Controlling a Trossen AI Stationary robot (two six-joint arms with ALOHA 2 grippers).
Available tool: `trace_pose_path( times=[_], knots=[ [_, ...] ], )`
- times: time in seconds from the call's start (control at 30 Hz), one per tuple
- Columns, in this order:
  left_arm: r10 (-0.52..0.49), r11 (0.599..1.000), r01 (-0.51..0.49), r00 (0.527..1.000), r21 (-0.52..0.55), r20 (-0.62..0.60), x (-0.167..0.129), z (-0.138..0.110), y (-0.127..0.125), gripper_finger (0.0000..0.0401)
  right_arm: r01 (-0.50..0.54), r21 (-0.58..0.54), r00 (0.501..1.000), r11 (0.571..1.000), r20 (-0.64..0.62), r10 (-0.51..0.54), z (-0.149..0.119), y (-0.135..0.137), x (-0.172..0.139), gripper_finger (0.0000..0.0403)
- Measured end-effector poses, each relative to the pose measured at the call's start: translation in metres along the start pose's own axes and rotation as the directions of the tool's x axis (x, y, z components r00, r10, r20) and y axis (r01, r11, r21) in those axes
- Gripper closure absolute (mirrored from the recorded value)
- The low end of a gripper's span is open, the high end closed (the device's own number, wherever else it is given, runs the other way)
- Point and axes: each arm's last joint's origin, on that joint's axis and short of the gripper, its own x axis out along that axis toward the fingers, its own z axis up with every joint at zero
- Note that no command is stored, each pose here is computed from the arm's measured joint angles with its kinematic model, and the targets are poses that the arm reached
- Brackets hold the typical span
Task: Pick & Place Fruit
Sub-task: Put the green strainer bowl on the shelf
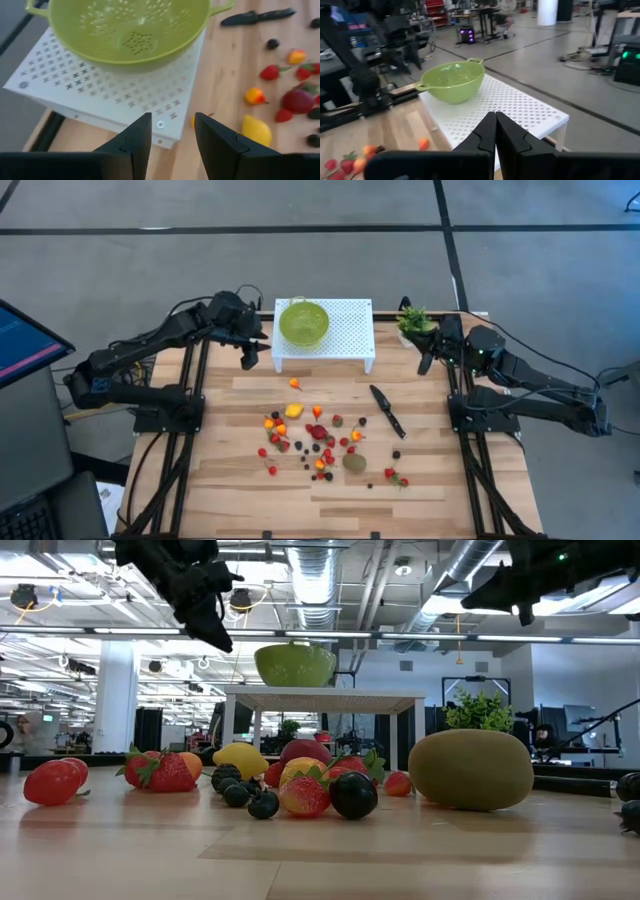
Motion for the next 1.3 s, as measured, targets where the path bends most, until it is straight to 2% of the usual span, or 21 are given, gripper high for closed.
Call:
trace_pose_path(
  times=[0.13,0.53,0.67,1.0,1.3],
  knots=[
    [0.048,0.998,-0.048,0.999,0.050,-0.012,0.003,0.001,0.002,0.0259,-0.008,-0.001,1.000,1.000,-0.013,0.008,-0.001,0.001,0.004,0.0403],
    [0.039,0.998,-0.035,0.997,0.050,-0.068,0.036,0.001,0.008,0.0259,-0.016,-0.014,0.999,1.000,-0.048,0.016,-0.004,0.002,0.015,0.0403],
    [0.056,0.994,-0.052,0.997,0.097,-0.045,0.044,0.004,0.013,0.0259,-0.018,-0.035,0.999,0.999,-0.044,0.017,-0.004,0.002,0.015,0.0403],
    [0.084,0.993,-0.078,0.995,0.092,-0.057,0.060,0.001,0.029,0.0258,-0.021,-0.014,0.999,1.000,-0.029,0.020,-0.003,0.002,0.015,0.0403],
    [0.098,0.989,-0.102,0.994,0.111,0.044,0.061,0.011,0.029,0.0259,-0.030,-0.016,0.998,0.999,-0.060,0.029,-0.006,0.003,0.018,0.0403]
  ],
)
